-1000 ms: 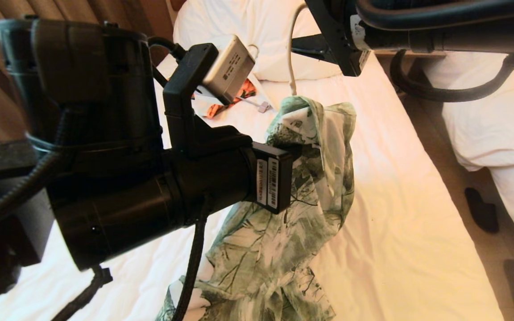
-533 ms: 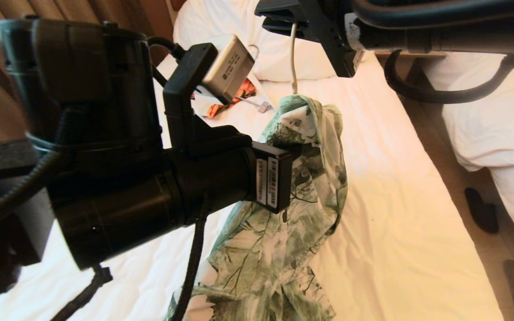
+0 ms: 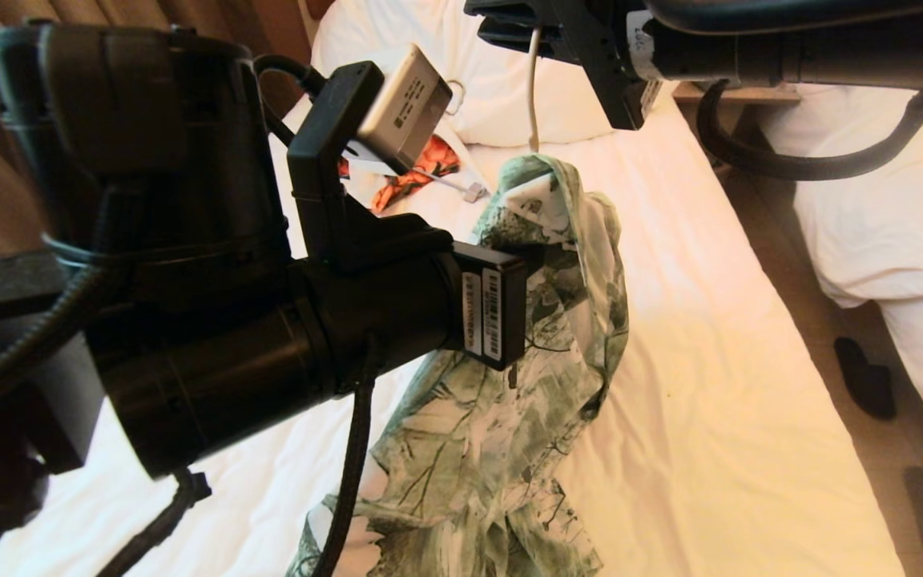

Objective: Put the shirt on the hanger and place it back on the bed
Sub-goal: Take the clothes hanger out of the clothes

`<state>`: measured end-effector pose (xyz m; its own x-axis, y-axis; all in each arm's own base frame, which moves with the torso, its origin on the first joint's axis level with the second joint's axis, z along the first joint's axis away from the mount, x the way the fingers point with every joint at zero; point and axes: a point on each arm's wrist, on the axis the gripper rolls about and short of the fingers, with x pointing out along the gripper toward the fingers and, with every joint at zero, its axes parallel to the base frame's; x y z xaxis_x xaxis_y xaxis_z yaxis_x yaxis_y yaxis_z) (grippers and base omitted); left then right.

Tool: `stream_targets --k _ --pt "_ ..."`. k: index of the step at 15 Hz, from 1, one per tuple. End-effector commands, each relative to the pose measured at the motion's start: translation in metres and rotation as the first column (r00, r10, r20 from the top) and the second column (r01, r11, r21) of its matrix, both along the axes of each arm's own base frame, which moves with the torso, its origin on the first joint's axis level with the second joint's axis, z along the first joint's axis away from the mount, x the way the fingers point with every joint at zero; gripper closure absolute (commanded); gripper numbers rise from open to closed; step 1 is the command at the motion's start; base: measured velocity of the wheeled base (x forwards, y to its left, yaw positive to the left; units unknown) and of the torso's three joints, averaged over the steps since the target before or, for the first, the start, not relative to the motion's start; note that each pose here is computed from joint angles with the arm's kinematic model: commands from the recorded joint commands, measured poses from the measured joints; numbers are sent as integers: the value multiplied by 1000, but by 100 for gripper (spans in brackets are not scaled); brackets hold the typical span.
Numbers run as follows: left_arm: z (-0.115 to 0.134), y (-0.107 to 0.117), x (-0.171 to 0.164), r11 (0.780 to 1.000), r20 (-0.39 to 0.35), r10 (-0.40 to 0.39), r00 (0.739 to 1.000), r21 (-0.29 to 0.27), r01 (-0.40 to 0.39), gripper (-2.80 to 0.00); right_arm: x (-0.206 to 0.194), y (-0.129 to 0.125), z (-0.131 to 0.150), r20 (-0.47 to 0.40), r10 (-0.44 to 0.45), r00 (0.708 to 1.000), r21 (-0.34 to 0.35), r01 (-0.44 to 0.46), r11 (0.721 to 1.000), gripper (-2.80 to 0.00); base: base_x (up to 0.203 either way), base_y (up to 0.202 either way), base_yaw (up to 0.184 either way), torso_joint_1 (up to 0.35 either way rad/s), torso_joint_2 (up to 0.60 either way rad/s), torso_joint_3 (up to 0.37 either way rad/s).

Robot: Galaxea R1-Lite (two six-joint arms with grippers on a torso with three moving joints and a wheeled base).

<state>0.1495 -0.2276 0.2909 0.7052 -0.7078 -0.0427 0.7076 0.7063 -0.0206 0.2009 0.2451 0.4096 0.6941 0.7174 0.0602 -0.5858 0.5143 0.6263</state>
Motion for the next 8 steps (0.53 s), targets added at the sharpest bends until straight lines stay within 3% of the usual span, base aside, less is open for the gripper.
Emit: stream_targets --k 1,2,8 --pt "0 0 0 1000 6 2 1000 -11 -2 0 0 0 -1 -8 -1 1000 -4 1 1000 0 0 0 0 0 0 0" --pt "0 0 0 1000 6 2 1000 -10 -2 -280 0 0 -1 -8 -3 1000 -4 3 1000 0 0 0 0 0 0 0" --pt "0 3 -2 1000 9 -1 1000 -3 1 -280 0 -1 4 17 -22 1000 28 21 999 0 0 0 0 0 0 0"
